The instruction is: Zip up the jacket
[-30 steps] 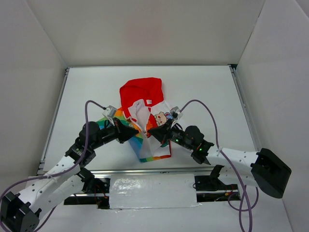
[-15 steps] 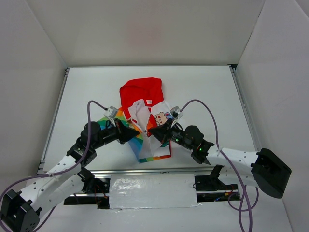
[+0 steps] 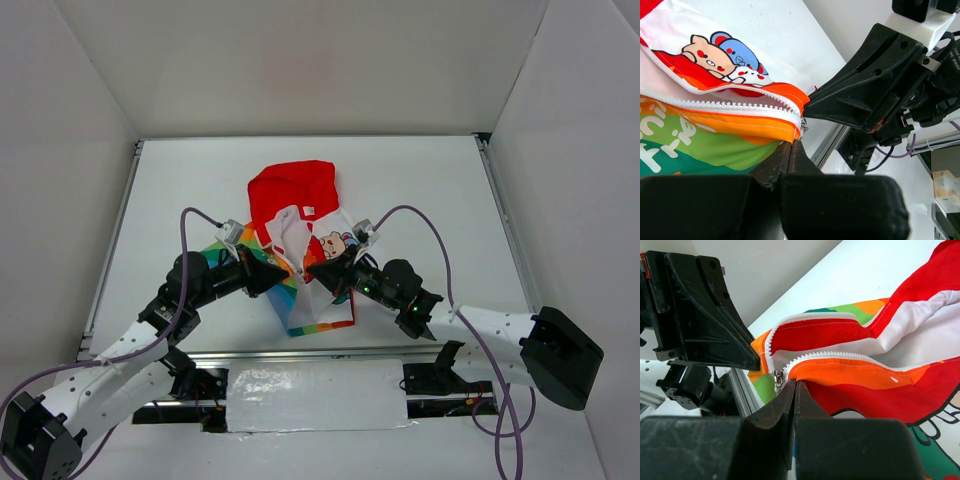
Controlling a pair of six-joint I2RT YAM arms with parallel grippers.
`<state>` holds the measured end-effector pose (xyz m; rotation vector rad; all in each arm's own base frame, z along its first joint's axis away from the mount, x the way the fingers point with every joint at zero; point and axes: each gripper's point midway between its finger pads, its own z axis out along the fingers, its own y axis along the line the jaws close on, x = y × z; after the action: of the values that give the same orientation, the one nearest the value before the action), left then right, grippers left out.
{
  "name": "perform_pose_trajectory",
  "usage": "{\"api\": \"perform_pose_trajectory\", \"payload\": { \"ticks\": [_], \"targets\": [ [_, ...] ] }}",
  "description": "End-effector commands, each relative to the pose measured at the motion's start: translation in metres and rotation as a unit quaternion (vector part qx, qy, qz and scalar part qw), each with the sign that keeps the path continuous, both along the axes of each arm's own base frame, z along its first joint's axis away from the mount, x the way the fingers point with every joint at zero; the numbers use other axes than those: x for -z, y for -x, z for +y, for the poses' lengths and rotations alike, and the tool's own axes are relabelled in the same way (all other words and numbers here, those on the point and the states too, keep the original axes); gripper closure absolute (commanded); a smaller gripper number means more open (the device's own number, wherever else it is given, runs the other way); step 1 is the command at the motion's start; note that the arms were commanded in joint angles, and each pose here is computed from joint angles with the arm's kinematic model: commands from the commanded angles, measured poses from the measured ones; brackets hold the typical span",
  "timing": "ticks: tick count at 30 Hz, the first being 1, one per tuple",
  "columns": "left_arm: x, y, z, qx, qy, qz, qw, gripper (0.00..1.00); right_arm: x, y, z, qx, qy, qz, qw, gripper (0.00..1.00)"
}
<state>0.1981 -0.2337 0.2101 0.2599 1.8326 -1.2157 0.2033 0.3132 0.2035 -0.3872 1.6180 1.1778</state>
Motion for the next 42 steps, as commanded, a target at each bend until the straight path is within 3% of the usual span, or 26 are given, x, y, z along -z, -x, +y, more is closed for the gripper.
{"api": "perform_pose_trajectory", "payload": {
  "ticks": [1, 42],
  "targets": [
    [-0.0109, -0.0004, -0.0032, 0.005, 0.016, -0.020, 1.000, 1.00, -0.0318, -0.0033, 0.0041, -0.001, -0.033, -0.028, 0.999, 1.00],
    [-0.0077, -0.0004, -0.0067, 0.013, 0.021, -0.014, 1.000, 1.00, -0.0393, -0.0057, 0.0101, -0.007, -0.036, -0.025, 0.999, 1.00]
  ]
}}
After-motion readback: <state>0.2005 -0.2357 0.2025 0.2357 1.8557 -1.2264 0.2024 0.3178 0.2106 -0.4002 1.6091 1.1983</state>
